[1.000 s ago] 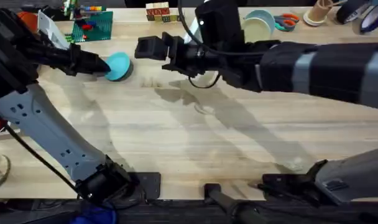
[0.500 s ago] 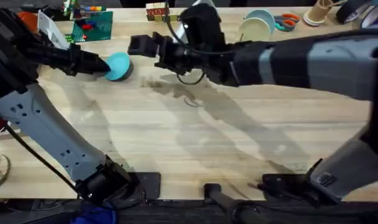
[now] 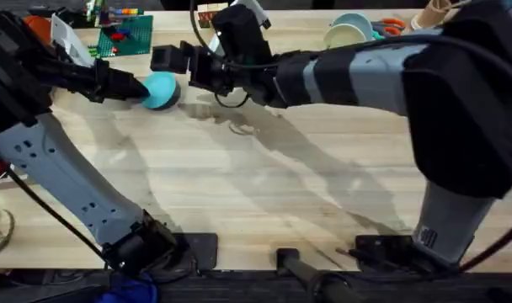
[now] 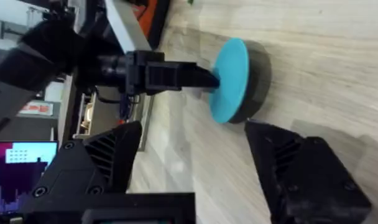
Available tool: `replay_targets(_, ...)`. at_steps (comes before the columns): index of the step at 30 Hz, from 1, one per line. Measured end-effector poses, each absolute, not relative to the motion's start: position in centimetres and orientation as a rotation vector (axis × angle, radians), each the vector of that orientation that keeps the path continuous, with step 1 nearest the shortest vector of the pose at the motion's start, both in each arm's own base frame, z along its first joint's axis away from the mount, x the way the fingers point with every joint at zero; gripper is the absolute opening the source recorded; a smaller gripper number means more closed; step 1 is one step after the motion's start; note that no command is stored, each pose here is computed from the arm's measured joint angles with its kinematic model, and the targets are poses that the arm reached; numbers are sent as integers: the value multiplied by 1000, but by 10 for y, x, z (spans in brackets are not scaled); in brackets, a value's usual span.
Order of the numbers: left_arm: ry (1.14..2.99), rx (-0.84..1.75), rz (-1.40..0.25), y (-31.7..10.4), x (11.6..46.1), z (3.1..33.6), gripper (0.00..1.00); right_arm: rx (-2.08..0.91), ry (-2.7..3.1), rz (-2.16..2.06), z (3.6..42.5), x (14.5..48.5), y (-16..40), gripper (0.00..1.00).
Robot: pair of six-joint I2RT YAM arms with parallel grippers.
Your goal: Pick up the plates from the table one by one and place each into a slot on the dish rack.
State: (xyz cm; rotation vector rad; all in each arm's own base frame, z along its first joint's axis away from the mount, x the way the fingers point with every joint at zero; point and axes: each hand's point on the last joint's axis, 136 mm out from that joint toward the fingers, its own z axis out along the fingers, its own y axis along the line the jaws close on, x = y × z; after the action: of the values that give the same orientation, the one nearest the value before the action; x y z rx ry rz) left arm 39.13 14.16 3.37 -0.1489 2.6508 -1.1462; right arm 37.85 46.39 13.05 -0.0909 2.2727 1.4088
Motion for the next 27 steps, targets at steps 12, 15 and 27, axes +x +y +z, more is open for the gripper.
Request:
replay_targets(12, 2651, -149, -1146, 142, 391, 34, 40, -87, 2356, 1343, 80, 367, 478, 995)
replay_targets(15, 2651, -149, -1146, 142, 391, 34, 41, -89, 2340, 1343, 79, 371, 485, 995)
replay_targets(27, 2651, -149, -1146, 142, 391, 34, 41, -122, 2264, 1389, 82, 391, 528, 994)
